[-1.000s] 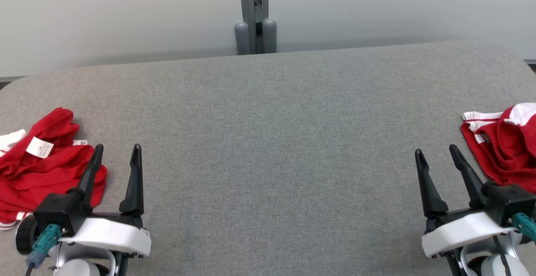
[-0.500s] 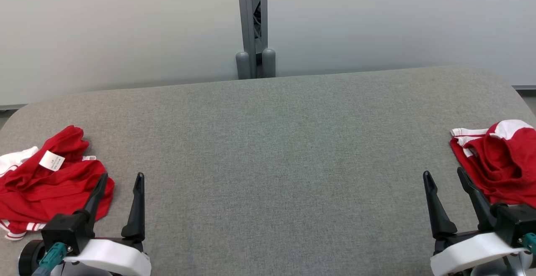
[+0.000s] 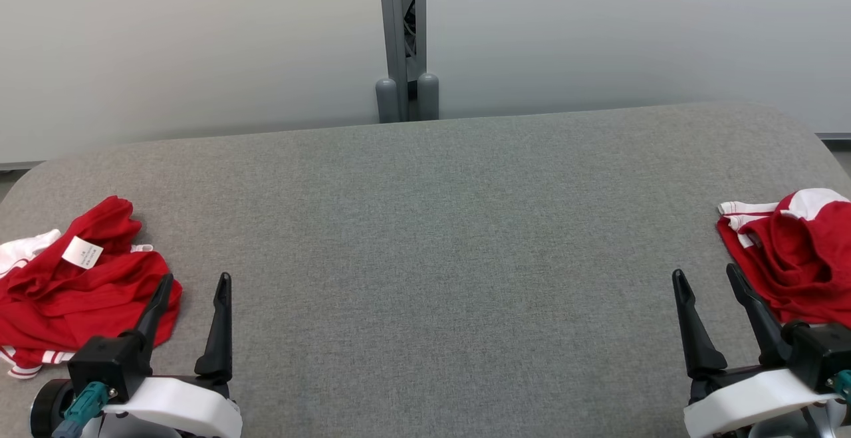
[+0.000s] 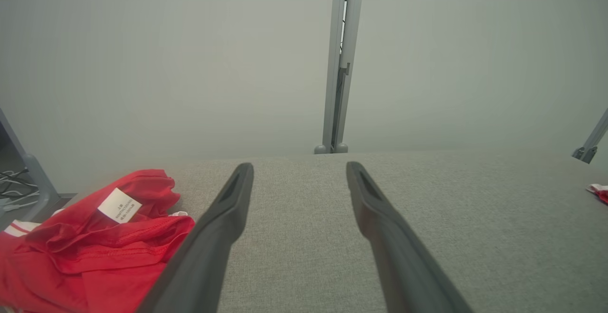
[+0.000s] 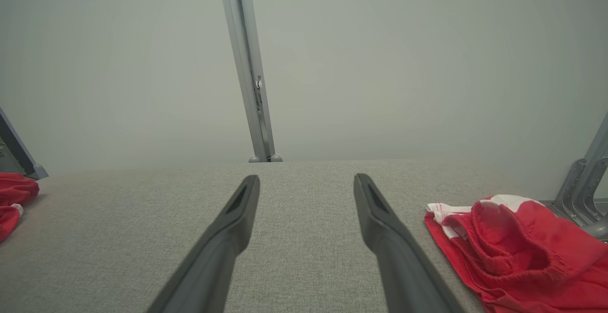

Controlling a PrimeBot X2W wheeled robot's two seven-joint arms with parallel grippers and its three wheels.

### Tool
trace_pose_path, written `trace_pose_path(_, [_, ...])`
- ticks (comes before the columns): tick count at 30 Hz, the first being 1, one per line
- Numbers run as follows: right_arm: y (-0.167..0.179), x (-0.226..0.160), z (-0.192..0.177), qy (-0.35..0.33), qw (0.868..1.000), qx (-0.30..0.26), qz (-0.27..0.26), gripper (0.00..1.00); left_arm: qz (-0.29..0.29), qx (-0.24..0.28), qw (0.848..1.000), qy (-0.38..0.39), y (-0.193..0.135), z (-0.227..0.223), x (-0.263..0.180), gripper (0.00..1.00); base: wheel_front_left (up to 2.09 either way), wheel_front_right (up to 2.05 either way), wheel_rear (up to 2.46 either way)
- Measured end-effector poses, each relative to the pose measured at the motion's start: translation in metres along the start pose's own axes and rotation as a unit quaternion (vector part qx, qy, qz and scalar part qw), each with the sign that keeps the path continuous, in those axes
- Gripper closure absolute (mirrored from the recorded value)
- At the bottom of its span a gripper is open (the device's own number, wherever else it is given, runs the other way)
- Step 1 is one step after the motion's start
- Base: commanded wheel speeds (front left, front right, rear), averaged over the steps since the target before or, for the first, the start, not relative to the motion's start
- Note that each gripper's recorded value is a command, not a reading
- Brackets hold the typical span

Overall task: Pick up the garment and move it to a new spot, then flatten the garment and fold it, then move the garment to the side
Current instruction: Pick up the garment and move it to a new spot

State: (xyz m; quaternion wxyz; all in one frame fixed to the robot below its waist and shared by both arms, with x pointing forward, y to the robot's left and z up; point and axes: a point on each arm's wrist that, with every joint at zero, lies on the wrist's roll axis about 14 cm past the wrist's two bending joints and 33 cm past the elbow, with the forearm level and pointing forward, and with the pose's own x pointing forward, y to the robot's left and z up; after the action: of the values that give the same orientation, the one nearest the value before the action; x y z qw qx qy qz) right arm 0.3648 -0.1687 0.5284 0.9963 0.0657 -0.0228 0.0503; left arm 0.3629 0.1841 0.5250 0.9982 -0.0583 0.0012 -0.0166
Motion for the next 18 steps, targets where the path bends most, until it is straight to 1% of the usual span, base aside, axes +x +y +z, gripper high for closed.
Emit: trace_pose_path(18, [-0.0003, -0.0002, -0.0040, 0.005, 1.000, 0.006, -0.001, 0.00, 0.003, 0.001, 1.000, 0.001, 0.0017, -0.0008, 0.0006, 0.00, 0.00, 0.00, 0.00])
